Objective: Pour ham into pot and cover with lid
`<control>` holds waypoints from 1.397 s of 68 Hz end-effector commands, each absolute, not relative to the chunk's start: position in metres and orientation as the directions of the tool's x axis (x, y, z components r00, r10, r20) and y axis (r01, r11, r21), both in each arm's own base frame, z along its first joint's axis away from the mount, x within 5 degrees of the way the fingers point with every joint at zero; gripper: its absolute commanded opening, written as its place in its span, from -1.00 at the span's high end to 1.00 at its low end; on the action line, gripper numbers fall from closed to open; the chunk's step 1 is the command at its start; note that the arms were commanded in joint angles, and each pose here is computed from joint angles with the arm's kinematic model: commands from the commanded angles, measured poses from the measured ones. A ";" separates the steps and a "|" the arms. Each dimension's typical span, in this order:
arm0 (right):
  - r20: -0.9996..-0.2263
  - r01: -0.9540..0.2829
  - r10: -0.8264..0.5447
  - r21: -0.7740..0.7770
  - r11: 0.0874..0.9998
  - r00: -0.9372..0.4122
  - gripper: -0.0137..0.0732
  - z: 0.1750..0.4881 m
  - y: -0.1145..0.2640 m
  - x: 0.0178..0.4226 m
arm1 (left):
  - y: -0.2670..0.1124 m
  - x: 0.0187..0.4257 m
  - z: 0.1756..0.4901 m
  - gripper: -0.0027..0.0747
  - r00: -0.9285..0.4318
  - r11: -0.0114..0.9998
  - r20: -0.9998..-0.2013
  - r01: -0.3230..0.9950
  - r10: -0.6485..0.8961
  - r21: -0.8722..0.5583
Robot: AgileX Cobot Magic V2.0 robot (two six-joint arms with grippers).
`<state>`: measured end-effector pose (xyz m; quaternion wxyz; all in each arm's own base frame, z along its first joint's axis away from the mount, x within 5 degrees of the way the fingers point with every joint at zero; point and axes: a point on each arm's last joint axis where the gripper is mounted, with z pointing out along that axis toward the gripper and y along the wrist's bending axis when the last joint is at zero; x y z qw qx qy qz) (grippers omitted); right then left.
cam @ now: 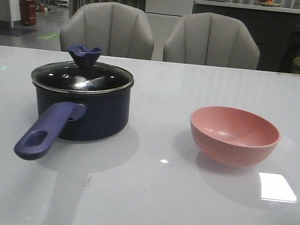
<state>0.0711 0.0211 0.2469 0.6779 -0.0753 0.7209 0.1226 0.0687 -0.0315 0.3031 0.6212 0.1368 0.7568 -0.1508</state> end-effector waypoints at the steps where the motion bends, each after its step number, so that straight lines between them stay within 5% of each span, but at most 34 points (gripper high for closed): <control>1: -0.997 -0.260 0.078 0.068 0.963 0.029 0.35 0.263 0.019 0.072 | -0.027 0.062 0.306 0.07 -0.050 0.922 -0.997 0.381 -0.057 -0.072; 9: -0.997 -0.260 0.078 0.068 0.963 0.029 0.35 0.263 0.019 0.072 | -0.024 0.056 0.298 0.68 0.011 0.925 -0.997 0.374 -0.082 -0.072; 53: -0.997 -0.260 0.078 0.068 0.963 0.029 0.35 0.263 0.019 0.072 | -0.024 0.058 0.291 0.64 0.001 0.928 -0.998 0.368 -0.069 -0.064; 78: -0.997 -0.260 0.078 0.068 0.963 0.029 0.35 0.263 0.019 0.072 | -0.004 0.062 0.237 0.64 0.104 0.997 -0.993 0.063 -0.050 -0.043; 95: -0.997 -0.260 0.078 0.068 0.963 0.029 0.35 0.263 0.019 0.072 | -0.001 0.056 0.207 0.64 0.096 1.000 -0.995 0.011 -0.001 0.000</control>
